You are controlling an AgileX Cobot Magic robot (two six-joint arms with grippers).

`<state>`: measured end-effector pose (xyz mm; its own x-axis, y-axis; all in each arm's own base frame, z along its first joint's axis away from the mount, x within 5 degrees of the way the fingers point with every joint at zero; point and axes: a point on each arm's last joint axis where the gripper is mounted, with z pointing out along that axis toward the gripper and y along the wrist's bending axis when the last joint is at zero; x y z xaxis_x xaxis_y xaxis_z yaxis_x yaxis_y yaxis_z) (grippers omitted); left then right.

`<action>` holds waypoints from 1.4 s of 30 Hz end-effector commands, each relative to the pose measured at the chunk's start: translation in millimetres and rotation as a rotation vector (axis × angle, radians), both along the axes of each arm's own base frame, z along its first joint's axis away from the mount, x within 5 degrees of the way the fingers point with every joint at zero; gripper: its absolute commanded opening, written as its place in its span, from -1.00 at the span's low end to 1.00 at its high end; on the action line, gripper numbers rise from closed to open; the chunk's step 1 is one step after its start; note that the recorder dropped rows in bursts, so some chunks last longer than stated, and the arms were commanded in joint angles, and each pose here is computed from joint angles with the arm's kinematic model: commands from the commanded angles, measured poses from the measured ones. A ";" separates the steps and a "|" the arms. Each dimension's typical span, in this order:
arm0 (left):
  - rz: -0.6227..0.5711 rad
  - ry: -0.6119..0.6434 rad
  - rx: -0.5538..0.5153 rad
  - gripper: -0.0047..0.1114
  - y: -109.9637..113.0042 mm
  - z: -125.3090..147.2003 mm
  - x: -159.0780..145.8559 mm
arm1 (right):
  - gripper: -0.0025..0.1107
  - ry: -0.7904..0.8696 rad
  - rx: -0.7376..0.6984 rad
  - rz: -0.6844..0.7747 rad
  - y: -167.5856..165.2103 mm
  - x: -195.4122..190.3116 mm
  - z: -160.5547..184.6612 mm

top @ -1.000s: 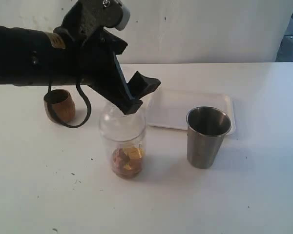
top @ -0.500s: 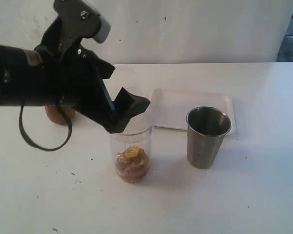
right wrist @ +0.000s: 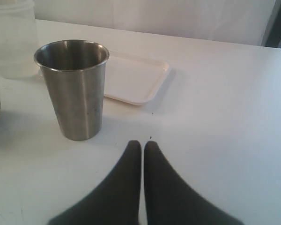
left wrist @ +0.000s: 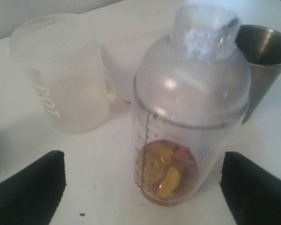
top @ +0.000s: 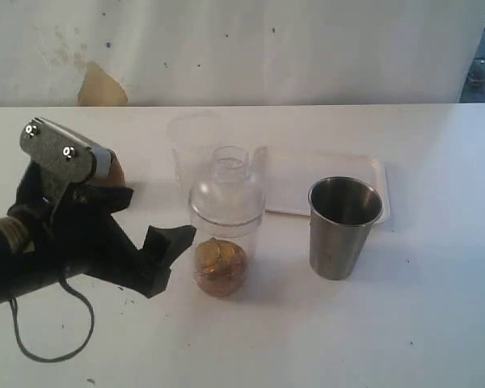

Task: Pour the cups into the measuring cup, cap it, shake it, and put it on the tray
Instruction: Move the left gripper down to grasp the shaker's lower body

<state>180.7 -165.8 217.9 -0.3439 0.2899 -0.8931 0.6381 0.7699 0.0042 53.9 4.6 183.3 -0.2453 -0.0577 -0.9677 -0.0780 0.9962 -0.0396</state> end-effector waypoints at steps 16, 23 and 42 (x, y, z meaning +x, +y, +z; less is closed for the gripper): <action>-0.199 -0.016 -0.029 0.89 -28.7 -49.8 5.3 | -0.92 -0.004 -0.002 -0.005 -0.3 -0.3 -0.3; -0.197 0.002 -0.033 0.89 -32.9 -66.2 9.1 | -0.92 -0.004 -0.002 -0.005 -0.3 -0.3 -0.3; -0.141 -0.100 -0.081 0.89 -59.1 -78.3 44.2 | -0.92 -0.003 0.008 -0.008 -0.3 -0.3 -0.3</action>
